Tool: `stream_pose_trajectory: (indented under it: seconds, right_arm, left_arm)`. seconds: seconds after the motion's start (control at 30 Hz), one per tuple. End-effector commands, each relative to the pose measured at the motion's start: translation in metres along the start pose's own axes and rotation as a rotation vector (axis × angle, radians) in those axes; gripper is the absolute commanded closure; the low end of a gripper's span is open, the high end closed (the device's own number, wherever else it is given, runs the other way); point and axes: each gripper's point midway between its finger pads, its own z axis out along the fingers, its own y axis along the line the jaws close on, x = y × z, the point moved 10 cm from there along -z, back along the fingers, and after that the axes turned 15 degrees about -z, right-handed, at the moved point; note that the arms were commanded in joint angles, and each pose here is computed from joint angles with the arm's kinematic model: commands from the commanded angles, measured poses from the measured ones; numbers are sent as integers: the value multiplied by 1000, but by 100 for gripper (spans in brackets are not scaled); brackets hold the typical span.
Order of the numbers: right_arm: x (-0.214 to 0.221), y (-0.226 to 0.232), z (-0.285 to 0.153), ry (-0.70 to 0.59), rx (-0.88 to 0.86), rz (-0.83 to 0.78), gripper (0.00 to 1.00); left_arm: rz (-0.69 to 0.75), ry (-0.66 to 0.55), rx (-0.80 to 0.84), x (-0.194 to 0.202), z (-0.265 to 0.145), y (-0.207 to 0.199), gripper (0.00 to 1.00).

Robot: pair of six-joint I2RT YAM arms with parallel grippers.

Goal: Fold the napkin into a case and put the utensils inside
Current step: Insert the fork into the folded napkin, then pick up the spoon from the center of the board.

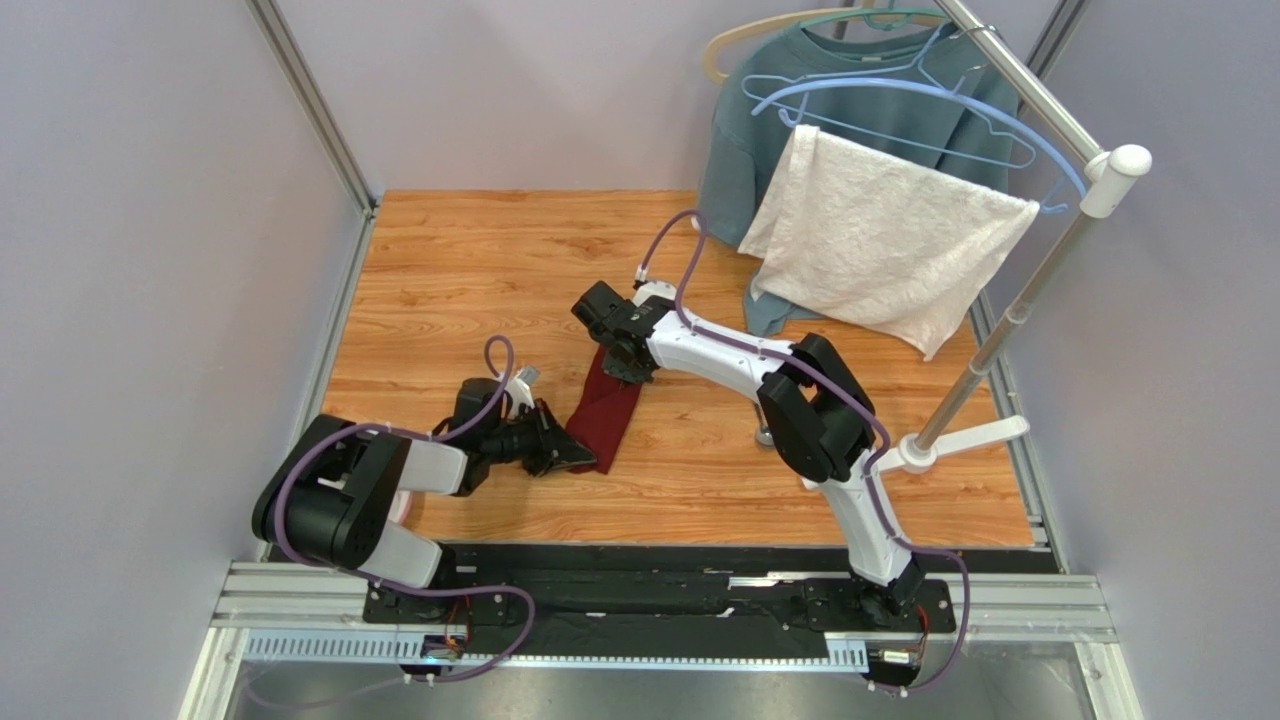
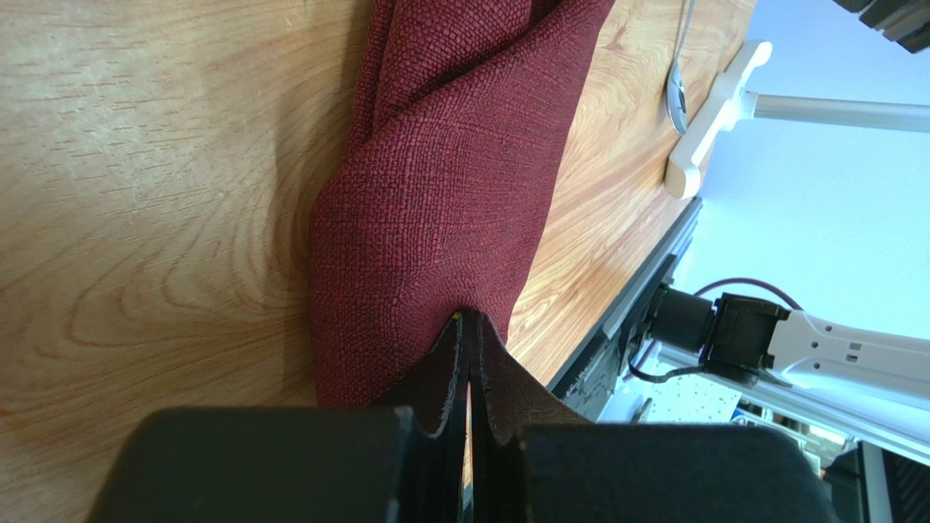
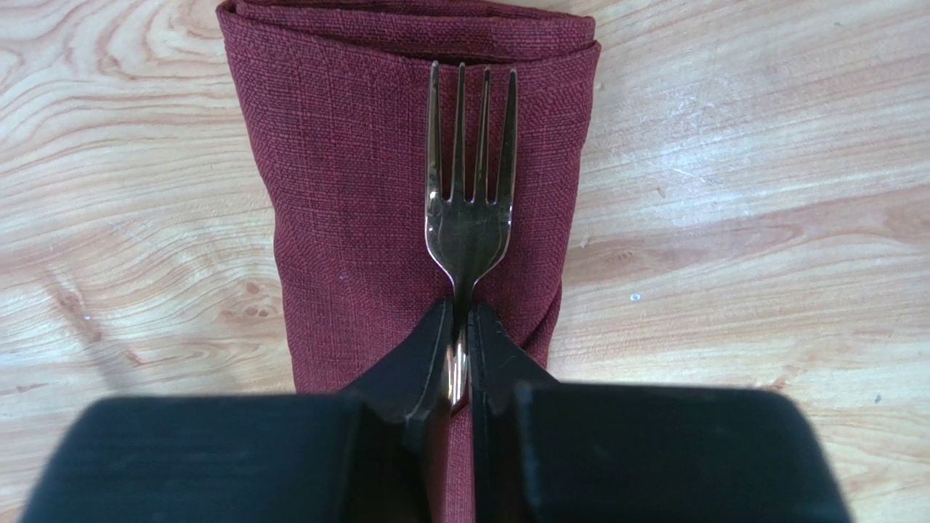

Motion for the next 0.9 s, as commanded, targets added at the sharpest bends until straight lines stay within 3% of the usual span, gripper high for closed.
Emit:
stream_pose_trajectory:
  seconds: [0.0, 0.2, 0.23, 0.27, 0.33, 0.43, 0.6, 0.63, 0.7, 0.87]
  right_arm:
    - [9, 4, -33, 45, -67, -8, 85]
    - [3, -2, -46, 8, -54, -51, 64]
    - [-3, -4, -51, -22, -36, -69, 46]
    - [-9, -7, -58, -46, -28, -87, 39]
    - [-16, -20, -67, -98, 50, -167, 26]
    - [-35, -55, -84, -147, 96, -246, 16]
    - [-39, -130, -60, -86, -40, -391, 17]
    - [-42, -145, -51, -55, -49, -397, 18]
    - [-39, -161, -37, -15, -14, -495, 19]
    - [-41, -179, -13, 7, -65, -532, 25]
  left_arm:
    - [-18, -37, -125, 3, 1, 22, 100]
    - [17, -18, -97, 3, -2, 14, 100]
    - [28, -12, -95, 3, -3, 12, 100]
    - [46, -7, -95, 3, -5, 10, 100]
    - [93, -6, -61, 3, -11, -2, 90]
    - [163, -41, -29, 2, -27, -27, 79]
    - [274, -117, 1, 8, -65, -72, 70]
    - [293, -123, 26, 8, -72, -86, 62]
    - [316, -91, 77, 10, -78, -100, 58]
    - [351, -51, 158, 14, -84, -121, 59]
